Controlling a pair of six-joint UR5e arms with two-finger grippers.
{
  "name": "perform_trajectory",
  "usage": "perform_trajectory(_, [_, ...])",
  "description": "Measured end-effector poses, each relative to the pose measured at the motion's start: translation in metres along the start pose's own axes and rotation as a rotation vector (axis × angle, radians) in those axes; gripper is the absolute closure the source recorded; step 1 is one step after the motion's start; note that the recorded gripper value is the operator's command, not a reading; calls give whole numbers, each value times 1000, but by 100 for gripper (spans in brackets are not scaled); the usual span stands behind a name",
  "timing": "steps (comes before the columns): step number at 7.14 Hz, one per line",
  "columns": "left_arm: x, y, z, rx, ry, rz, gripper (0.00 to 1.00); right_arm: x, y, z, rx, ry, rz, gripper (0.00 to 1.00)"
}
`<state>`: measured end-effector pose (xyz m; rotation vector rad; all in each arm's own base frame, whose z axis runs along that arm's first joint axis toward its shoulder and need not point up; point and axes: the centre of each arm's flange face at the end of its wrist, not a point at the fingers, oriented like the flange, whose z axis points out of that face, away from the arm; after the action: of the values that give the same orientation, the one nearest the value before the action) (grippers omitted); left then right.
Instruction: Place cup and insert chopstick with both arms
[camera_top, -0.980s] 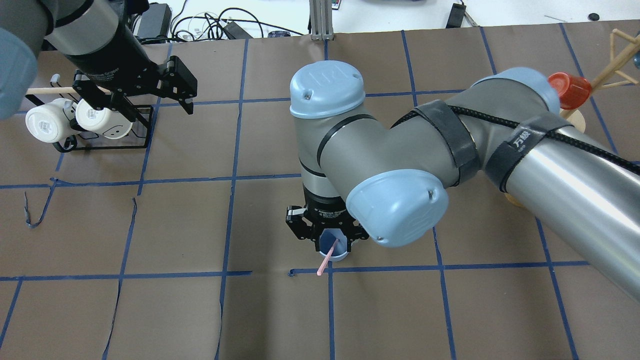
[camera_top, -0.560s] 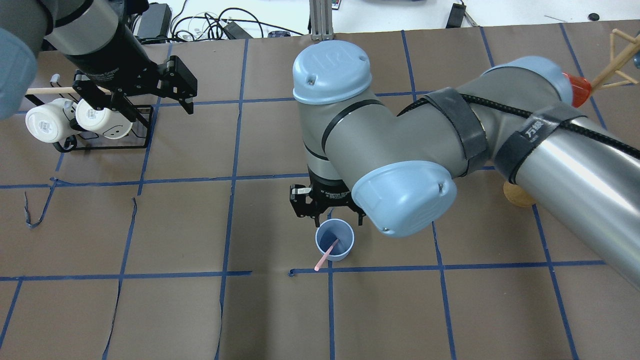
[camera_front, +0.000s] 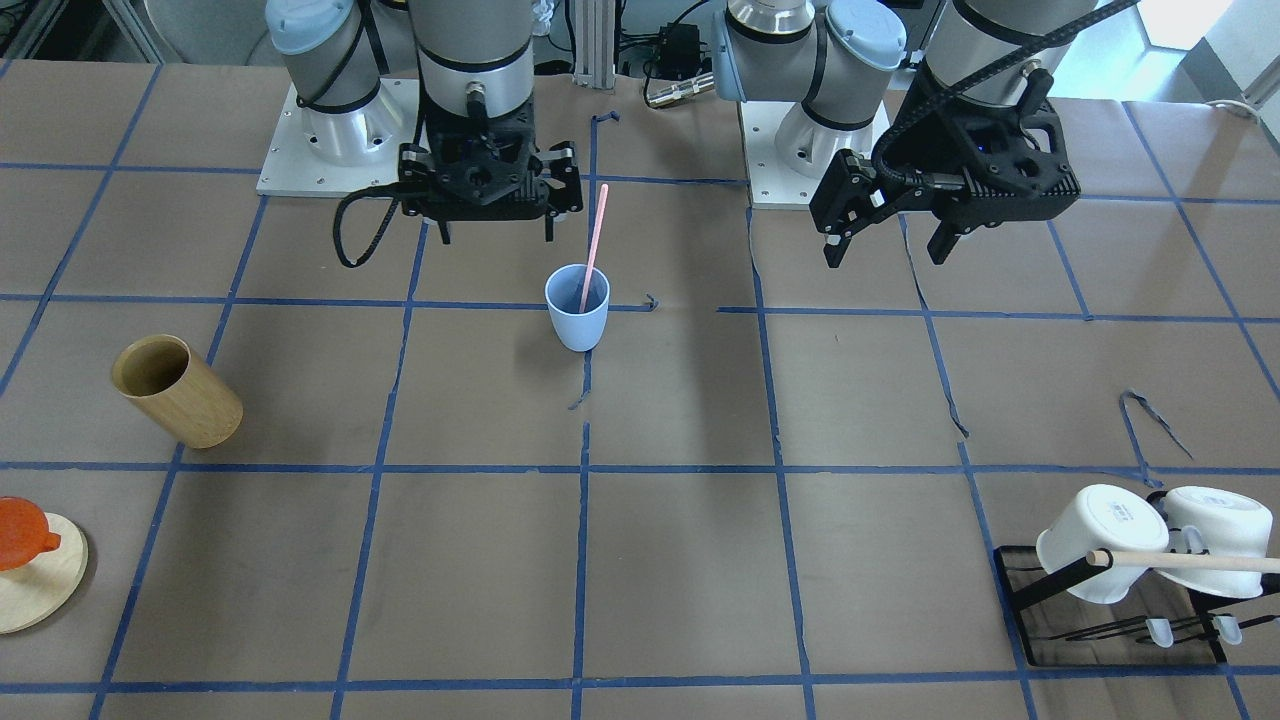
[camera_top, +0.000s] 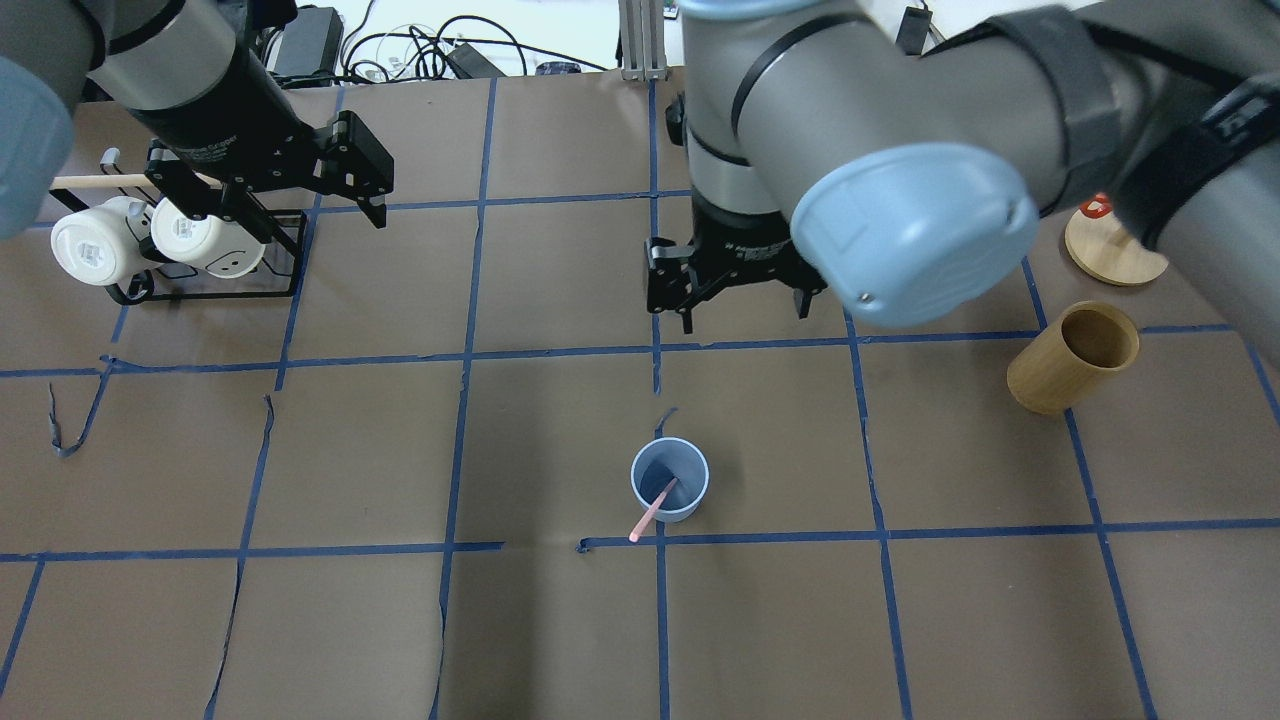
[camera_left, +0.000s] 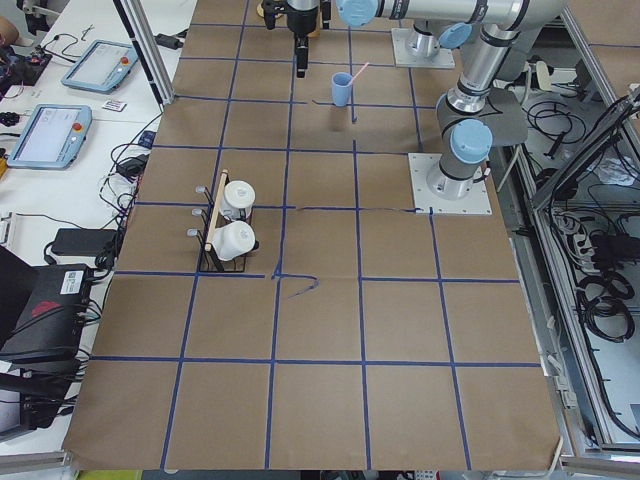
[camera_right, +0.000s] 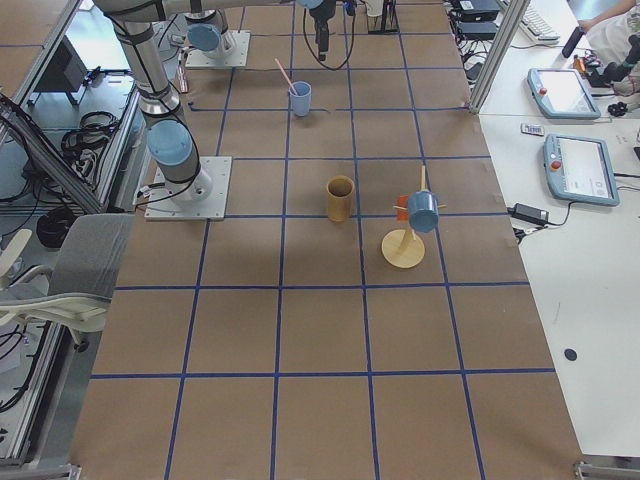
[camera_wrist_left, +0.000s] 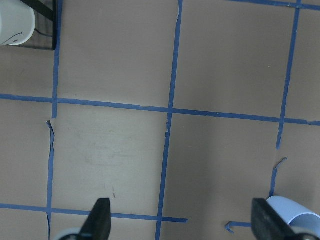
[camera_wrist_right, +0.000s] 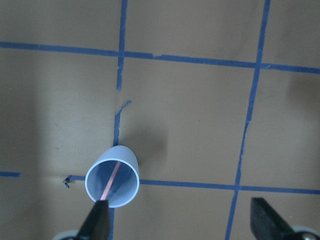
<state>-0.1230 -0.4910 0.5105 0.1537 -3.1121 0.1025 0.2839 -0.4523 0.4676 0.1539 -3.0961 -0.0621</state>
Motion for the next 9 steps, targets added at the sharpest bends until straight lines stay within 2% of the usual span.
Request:
perform_trajectory(1, [0, 0, 0, 0, 0, 0, 0, 37, -13, -21, -7, -2, -15, 0])
perform_trajectory(3, [0, 0, 0, 0, -1, 1, 0, 99, -24, -50, 15, -5, -9, 0])
perform_trajectory(5, [0, 0, 1, -1, -1, 2, 0, 140, -28, -58, 33, -3, -25, 0])
perform_trajectory(7, [0, 0, 1, -2, -2, 2, 0, 155, -31, -61, 54, -2, -24, 0])
perform_trajectory(9, [0, 0, 1, -2, -4, 2, 0, 159, -36, -68, 116, 6, -19, 0])
